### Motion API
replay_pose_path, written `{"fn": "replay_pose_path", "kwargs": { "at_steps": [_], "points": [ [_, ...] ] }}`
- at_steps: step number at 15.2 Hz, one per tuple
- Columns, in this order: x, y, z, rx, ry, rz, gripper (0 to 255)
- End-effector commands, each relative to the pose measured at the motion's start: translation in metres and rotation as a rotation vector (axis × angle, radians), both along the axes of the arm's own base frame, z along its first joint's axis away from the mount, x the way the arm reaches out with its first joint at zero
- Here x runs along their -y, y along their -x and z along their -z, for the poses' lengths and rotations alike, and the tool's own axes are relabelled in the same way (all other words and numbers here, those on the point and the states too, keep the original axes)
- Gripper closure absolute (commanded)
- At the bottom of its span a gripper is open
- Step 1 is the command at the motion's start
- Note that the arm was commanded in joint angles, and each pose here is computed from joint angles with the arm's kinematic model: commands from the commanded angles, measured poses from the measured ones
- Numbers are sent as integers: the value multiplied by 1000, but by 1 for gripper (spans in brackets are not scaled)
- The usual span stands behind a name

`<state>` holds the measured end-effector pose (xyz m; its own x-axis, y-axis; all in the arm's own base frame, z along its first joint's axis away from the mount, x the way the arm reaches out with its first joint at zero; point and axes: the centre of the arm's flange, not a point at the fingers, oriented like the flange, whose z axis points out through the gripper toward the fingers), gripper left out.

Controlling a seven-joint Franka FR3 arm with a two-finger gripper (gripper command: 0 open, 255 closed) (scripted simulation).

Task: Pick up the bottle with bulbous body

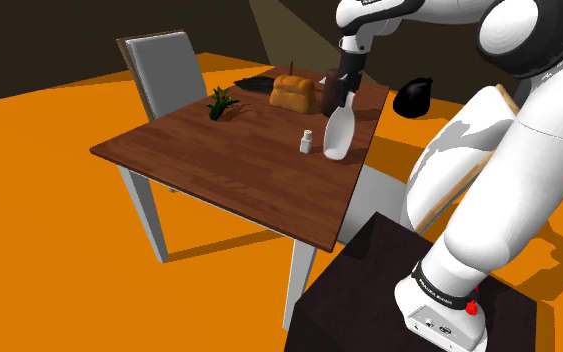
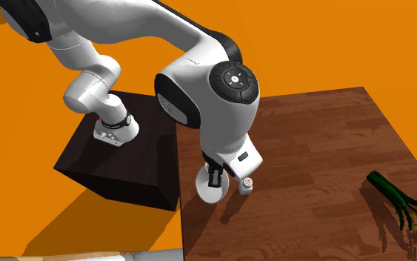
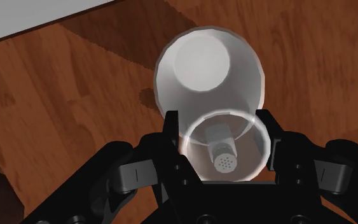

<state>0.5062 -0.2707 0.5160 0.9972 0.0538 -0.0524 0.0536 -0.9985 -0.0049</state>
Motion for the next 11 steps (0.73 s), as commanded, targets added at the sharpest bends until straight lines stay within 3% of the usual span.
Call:
{"fn": "replay_pose_path", "kwargs": {
  "at_steps": [1,11],
  "points": [
    [0,-1,-11,0,0,0,255],
    [0,-1,-54,0,0,0,255]
  ]
}}
